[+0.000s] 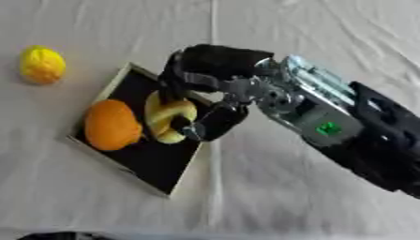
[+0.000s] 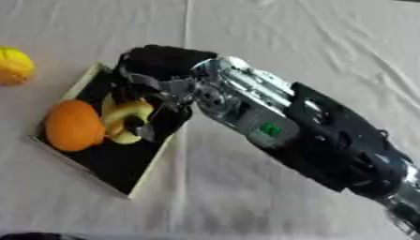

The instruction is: Pick up objects on the table and place them in the box.

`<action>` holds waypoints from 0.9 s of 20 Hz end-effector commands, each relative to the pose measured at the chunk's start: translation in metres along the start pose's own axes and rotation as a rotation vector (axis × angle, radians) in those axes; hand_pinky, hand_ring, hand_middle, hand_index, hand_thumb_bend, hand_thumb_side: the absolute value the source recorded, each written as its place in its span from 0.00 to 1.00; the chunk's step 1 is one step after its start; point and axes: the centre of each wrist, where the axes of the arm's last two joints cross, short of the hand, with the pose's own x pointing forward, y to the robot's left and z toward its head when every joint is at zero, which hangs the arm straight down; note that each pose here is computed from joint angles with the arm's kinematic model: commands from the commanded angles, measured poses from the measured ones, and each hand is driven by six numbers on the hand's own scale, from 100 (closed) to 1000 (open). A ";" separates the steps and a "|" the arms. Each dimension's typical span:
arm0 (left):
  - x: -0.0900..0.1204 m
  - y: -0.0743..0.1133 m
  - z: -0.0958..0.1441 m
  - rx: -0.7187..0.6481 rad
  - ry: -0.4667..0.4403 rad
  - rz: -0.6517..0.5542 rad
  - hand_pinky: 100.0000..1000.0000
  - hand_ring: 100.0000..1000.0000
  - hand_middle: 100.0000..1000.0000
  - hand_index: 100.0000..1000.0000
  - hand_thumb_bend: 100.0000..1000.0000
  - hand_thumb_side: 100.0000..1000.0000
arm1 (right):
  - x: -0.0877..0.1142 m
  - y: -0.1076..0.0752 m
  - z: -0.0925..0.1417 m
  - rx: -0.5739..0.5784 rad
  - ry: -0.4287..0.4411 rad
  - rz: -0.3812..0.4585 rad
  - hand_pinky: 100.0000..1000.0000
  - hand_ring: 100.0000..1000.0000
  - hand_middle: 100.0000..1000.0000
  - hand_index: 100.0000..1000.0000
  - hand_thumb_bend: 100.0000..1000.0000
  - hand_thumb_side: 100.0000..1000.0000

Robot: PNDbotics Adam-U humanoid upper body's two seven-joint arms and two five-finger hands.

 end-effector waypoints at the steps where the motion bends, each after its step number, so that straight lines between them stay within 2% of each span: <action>1: 0.006 0.000 -0.006 -0.004 -0.031 0.009 0.79 0.82 0.78 0.85 0.08 0.35 | -0.005 0.008 -0.010 0.024 0.002 0.017 0.76 0.63 0.53 0.64 0.00 0.00; 4: 0.006 0.001 -0.006 -0.003 -0.030 0.008 0.79 0.82 0.78 0.85 0.08 0.35 | -0.013 0.017 -0.015 0.064 0.012 0.031 0.80 0.74 0.67 0.78 0.00 0.00; 6: 0.006 0.001 -0.006 -0.003 -0.029 0.008 0.79 0.82 0.78 0.85 0.08 0.35 | -0.016 0.018 -0.015 0.087 0.008 0.053 0.82 0.77 0.73 0.83 0.02 0.01; 7: 0.006 0.001 -0.006 -0.003 -0.029 0.007 0.79 0.82 0.78 0.85 0.08 0.35 | -0.017 0.017 -0.014 0.092 0.003 0.067 0.85 0.81 0.77 0.87 0.05 0.11; 8: 0.006 0.001 -0.006 -0.003 -0.029 0.007 0.79 0.82 0.78 0.85 0.08 0.35 | -0.017 0.015 -0.012 0.093 0.001 0.080 0.86 0.82 0.78 0.89 0.05 0.17; 13: 0.006 0.001 -0.005 -0.003 -0.025 0.003 0.79 0.82 0.78 0.85 0.08 0.35 | -0.006 -0.013 0.015 -0.022 -0.008 0.132 0.90 0.87 0.82 0.91 0.06 0.23; 16: 0.005 0.002 -0.005 -0.002 -0.024 0.001 0.79 0.82 0.78 0.85 0.08 0.35 | 0.004 -0.031 0.036 -0.092 -0.021 0.147 0.89 0.86 0.82 0.91 0.05 0.21; 18: 0.005 0.002 -0.005 -0.001 -0.024 0.000 0.79 0.82 0.78 0.85 0.08 0.35 | 0.003 -0.037 0.045 -0.128 -0.022 0.141 0.89 0.86 0.81 0.91 0.04 0.20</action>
